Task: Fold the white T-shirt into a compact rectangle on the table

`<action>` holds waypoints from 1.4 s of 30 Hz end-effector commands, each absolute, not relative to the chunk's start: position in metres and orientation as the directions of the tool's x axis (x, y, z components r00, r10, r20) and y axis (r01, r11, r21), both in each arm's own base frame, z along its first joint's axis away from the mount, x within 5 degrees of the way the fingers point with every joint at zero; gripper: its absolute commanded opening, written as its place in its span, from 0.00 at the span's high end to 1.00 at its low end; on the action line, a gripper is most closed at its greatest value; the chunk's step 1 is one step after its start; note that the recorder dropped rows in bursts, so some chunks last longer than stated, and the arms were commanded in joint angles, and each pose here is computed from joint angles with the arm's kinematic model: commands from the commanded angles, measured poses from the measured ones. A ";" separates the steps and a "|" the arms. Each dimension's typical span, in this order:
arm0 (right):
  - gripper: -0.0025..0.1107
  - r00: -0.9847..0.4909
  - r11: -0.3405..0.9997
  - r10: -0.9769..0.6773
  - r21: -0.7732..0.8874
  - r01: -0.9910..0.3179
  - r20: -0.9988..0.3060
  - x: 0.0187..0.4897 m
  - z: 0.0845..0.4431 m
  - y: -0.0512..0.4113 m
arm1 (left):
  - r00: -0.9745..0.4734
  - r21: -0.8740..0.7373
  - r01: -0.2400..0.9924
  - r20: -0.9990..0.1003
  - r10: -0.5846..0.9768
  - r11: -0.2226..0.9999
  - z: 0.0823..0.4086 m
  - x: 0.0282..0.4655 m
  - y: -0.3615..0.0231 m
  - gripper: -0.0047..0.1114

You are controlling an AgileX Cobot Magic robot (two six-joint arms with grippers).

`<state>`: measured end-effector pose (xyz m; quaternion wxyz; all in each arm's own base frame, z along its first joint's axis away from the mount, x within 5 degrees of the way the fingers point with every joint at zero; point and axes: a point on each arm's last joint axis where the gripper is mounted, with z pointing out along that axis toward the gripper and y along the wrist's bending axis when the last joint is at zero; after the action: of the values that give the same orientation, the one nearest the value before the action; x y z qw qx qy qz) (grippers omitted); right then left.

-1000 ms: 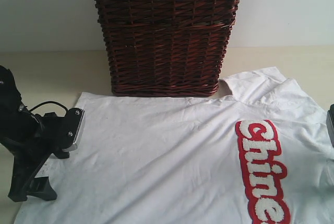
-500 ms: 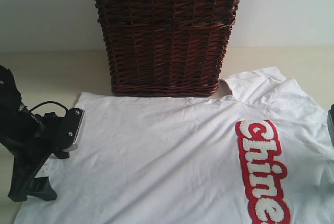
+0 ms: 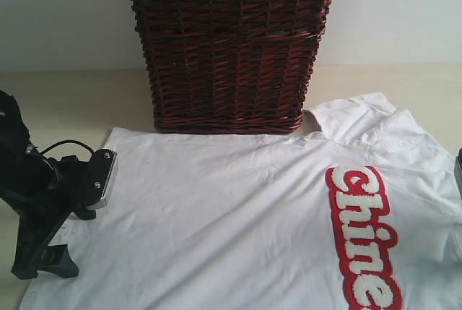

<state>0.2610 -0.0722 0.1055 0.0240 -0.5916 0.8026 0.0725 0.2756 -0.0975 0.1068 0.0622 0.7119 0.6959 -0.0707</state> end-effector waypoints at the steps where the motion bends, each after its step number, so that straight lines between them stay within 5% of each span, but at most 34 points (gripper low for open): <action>1: 0.46 -0.255 0.231 -0.963 0.214 -0.949 -0.091 0.243 0.089 -0.072 | 0.006 -0.025 1.000 -0.181 0.983 -0.011 0.090 0.273 -0.098 0.25; 9: 0.45 -0.183 0.169 -0.982 0.204 -0.964 -0.052 0.243 0.088 -0.077 | -0.011 -0.022 1.000 -0.192 0.981 0.007 0.091 0.273 -0.099 0.25; 16: 0.25 -0.163 0.158 -0.986 0.129 -0.979 -0.035 0.249 0.087 -0.080 | -0.011 -0.018 1.000 -0.192 0.981 0.008 0.091 0.274 -0.099 0.25; 34: 0.24 -0.128 0.123 -0.992 0.186 -0.975 -0.016 0.243 0.090 -0.081 | -0.011 -0.015 1.000 -0.192 0.981 0.008 0.091 0.274 -0.099 0.25; 42: 0.24 -0.185 0.186 -0.980 -0.012 -0.983 -0.070 0.247 0.140 -0.074 | -0.011 -0.015 1.000 -0.192 0.981 0.008 0.091 0.274 -0.099 0.25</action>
<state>0.2485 -0.0762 0.1223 0.0001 -0.6482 0.7608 0.0315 0.2756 -0.0990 0.1071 0.0676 0.7050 0.7017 -0.0776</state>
